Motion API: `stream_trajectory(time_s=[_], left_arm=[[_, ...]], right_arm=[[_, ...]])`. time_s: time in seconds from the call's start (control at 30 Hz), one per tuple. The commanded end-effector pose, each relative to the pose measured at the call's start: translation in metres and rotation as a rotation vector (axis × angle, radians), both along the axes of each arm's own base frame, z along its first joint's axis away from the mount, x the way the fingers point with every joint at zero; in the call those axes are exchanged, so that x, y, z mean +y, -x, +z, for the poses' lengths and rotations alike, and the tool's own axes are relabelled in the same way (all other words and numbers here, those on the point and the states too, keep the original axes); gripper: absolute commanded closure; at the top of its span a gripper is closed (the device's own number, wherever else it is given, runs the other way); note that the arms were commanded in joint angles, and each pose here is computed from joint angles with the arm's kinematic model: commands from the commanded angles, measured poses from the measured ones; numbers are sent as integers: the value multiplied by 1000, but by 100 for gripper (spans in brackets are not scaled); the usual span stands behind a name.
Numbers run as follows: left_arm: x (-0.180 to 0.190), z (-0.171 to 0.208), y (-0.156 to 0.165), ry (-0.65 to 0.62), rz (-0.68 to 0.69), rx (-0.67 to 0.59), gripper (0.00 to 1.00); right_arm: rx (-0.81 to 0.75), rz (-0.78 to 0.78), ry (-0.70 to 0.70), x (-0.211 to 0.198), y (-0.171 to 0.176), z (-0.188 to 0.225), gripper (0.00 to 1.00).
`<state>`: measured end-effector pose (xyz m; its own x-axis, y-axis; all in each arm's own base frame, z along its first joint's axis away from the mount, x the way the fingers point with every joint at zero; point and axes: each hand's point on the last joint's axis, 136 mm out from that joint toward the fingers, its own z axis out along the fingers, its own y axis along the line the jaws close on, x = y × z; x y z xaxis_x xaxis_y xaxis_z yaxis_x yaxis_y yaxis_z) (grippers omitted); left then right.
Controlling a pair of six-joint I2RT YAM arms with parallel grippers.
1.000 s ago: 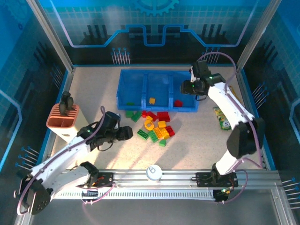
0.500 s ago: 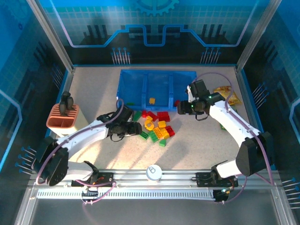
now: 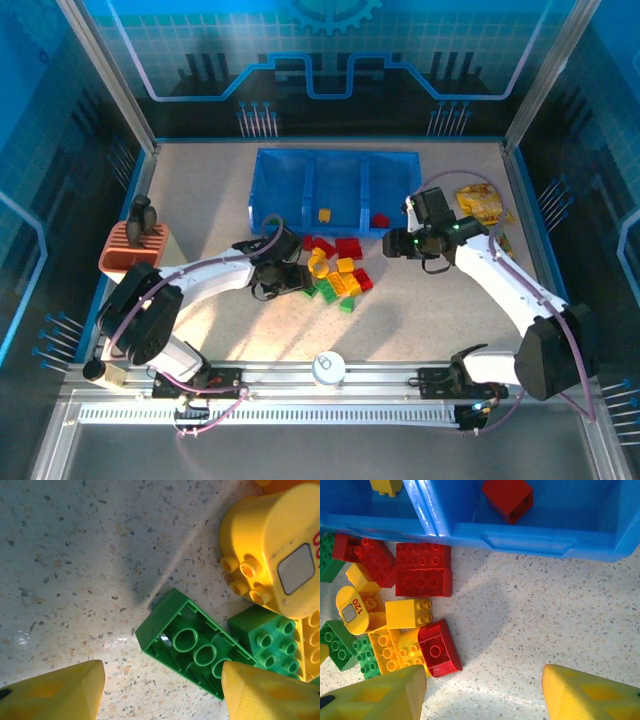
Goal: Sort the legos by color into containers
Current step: Pick up the lego from the center of the table.
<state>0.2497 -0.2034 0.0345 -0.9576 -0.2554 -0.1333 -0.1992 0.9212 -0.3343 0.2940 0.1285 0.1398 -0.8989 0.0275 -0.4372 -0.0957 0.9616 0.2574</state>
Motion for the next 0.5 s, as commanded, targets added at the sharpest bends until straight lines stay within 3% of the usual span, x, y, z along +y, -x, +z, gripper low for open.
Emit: stream_trajectory(time_s=[0.0,0.47], left_arm=[[-14,4,-5,33,23,-3,36],[-17,-8,-12,-3,49,12,38]], right_arm=[[-20,-10,-20,0,3,4,37],[-16,-28,-21,-8,10,-3,37]])
